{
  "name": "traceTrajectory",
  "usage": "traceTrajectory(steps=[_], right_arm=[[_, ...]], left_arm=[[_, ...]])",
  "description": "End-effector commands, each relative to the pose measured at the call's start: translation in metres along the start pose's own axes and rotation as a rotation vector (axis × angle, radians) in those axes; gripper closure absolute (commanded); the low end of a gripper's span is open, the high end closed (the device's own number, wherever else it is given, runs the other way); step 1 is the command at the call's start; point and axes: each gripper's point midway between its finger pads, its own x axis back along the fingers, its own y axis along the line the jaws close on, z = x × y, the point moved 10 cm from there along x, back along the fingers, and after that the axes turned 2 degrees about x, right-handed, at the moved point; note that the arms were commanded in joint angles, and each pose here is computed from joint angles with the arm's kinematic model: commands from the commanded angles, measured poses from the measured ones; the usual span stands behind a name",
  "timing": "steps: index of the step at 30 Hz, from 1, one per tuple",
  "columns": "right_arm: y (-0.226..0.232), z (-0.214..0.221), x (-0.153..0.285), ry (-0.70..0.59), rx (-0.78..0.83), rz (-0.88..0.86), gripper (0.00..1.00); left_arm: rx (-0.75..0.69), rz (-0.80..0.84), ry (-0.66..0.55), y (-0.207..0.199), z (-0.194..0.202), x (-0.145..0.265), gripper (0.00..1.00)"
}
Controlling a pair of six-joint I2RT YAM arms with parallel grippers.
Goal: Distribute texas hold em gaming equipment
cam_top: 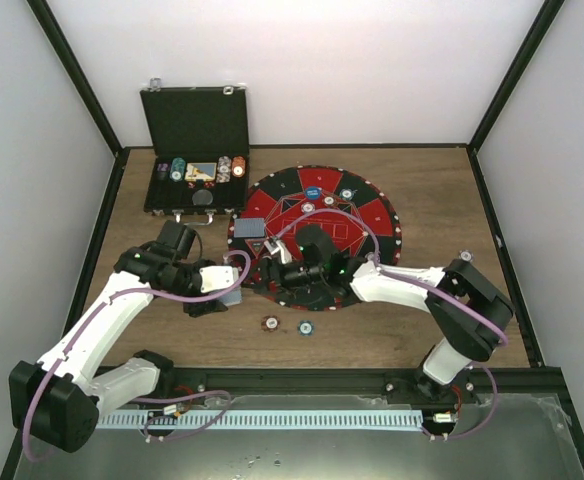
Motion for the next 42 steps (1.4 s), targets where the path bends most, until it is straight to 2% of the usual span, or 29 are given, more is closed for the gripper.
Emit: traceTrajectory(steps=[1, 10, 26, 34, 42], right_arm=[[0.008, 0.003, -0.008, 0.025, 0.018, -0.05, 0.22], [0.007, 0.002, -0.041, 0.101, 0.01, -0.085, 0.26], [-0.002, -0.01, -0.063, 0.131, -0.02, -0.106, 0.28], [-0.032, -0.009, -0.043, 0.098, -0.084, -0.089, 0.39], [-0.033, -0.006, -0.027, 0.085, -0.09, -0.07, 0.51]], left_arm=[[-0.026, -0.012, -0.038, -0.001, -0.006, 0.008, 0.92], [-0.027, -0.018, -0.044, -0.001, -0.008, 0.011, 0.92], [-0.037, -0.019, -0.039, -0.001, -0.008, 0.012, 0.93], [-0.046, -0.025, -0.041, -0.003, -0.008, 0.015, 0.93], [-0.047, -0.029, -0.044, -0.003, -0.009, 0.016, 0.93]])
